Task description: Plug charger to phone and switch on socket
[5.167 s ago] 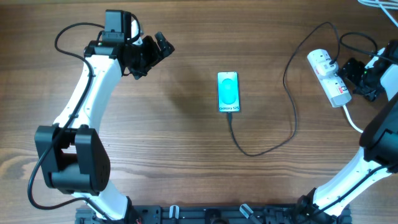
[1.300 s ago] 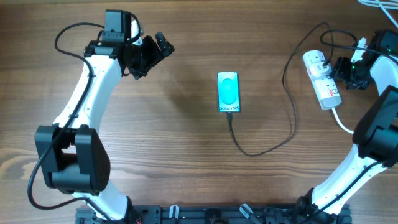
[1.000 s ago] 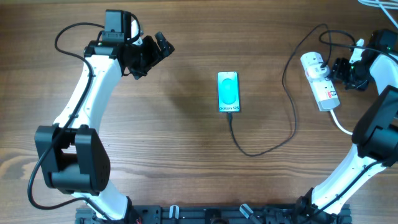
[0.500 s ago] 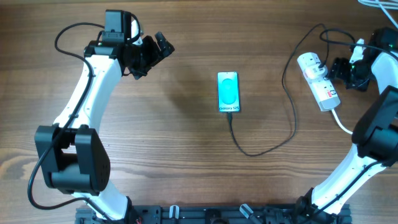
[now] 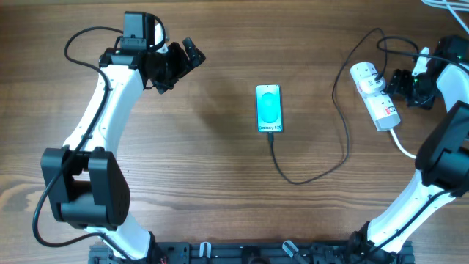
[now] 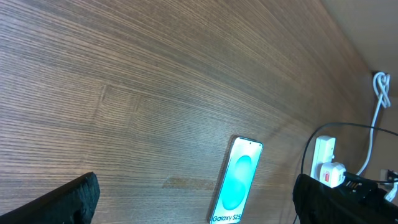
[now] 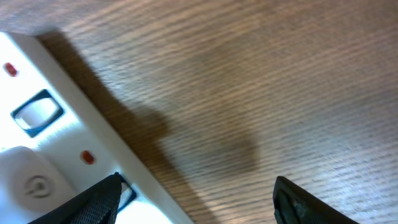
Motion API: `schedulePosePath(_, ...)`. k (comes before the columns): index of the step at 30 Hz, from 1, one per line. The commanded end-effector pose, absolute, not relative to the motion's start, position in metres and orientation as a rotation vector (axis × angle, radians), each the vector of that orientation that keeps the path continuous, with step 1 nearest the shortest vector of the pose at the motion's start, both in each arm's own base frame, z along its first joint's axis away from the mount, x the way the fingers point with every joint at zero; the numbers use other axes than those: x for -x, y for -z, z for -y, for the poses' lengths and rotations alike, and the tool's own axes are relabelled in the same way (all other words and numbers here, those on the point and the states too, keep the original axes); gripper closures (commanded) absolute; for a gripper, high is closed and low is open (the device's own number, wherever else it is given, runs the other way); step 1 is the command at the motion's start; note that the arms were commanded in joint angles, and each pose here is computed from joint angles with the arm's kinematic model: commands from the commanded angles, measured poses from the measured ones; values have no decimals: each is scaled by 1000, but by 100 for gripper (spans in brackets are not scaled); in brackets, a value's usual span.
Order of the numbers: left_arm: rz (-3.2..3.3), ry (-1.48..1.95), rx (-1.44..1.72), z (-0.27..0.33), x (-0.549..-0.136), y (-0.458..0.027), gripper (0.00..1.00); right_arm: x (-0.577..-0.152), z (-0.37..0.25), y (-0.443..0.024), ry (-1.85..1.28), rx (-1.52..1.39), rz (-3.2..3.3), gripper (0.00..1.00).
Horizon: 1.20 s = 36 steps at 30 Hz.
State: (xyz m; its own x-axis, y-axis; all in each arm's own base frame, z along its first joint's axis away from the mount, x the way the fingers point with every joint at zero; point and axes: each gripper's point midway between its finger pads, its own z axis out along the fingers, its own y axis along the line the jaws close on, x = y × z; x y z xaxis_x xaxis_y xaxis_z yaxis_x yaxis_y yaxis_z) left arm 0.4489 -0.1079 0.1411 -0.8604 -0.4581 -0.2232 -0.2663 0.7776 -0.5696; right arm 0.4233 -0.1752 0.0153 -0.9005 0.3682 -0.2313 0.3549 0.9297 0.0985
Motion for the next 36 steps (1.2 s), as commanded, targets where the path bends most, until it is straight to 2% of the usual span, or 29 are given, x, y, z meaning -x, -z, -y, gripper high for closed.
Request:
schedulePosePath(1, -2603, 747, 522, 105, -450, -148, 0, -405, 164, 7, -105, -571, -2925, 21)
schedulePosePath(7, -2603, 747, 522, 105, -450, -148, 0, -432, 177, -38, -97, -612, -2847, 21)
schedulePosePath(10, -2603, 747, 522, 105, -450, -148, 0, -431, 177, -48, -100, -613, -2859, 21)
schedulePosePath(18, -2603, 747, 522, 105, -450, -148, 0, -414, 169, -27, -120, -633, -2914, 21)
schedulePosePath(28, -2603, 747, 522, 105, -450, -148, 0, -388, 157, 26, -140, -715, -2936, 21)
schedulePosePath(33, -2603, 747, 522, 105, -450, -148, 0, -412, 172, -30, -124, -716, -2888, 20)
schedulePosePath(36, -2603, 747, 522, 105, -450, -148, 0, -415, 172, -42, -134, -715, -2885, 18)
